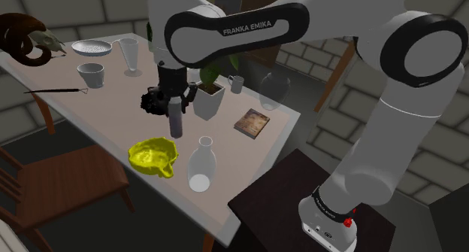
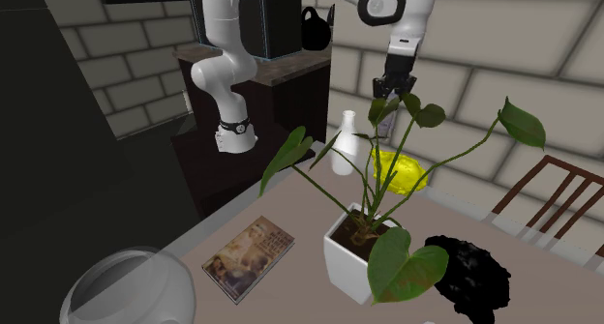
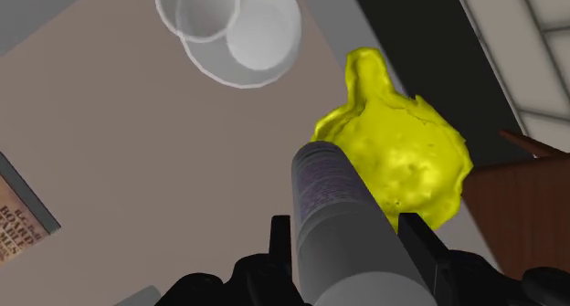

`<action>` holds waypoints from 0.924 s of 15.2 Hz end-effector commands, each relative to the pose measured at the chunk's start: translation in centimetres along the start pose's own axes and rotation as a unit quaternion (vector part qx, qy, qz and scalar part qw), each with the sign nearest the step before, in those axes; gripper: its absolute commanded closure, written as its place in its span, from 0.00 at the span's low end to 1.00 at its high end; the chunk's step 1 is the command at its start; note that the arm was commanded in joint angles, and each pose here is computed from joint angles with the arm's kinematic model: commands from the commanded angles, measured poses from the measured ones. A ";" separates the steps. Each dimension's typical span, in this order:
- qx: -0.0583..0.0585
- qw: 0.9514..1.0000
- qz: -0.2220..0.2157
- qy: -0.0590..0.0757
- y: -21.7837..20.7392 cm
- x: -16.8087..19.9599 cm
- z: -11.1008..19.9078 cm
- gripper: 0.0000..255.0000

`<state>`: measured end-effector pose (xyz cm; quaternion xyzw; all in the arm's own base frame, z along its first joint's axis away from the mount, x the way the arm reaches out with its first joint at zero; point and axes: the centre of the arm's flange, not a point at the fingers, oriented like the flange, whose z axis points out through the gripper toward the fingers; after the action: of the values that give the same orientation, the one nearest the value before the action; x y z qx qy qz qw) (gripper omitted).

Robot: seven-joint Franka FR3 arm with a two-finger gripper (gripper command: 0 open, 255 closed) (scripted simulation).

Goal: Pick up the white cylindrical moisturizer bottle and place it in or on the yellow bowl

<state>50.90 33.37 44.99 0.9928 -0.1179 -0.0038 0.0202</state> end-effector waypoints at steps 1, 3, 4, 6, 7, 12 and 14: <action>0.000 1.000 0.001 0.000 -2.5 0.7 -0.3 1.00; 0.000 1.000 0.001 0.000 -5.0 1.4 -0.8 1.00; 0.000 1.000 0.001 0.000 -6.3 1.7 -1.0 1.00; 0.000 1.000 0.001 0.000 -7.8 2.2 -0.8 1.00; 0.000 1.000 0.001 0.000 -7.8 2.2 -0.3 1.00; 0.000 1.000 0.001 0.000 -7.9 2.2 2.4 1.00; 0.000 1.000 0.001 0.000 -7.9 2.2 3.4 1.00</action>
<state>54.86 40.40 41.77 0.9927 -0.1185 -0.0040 0.0206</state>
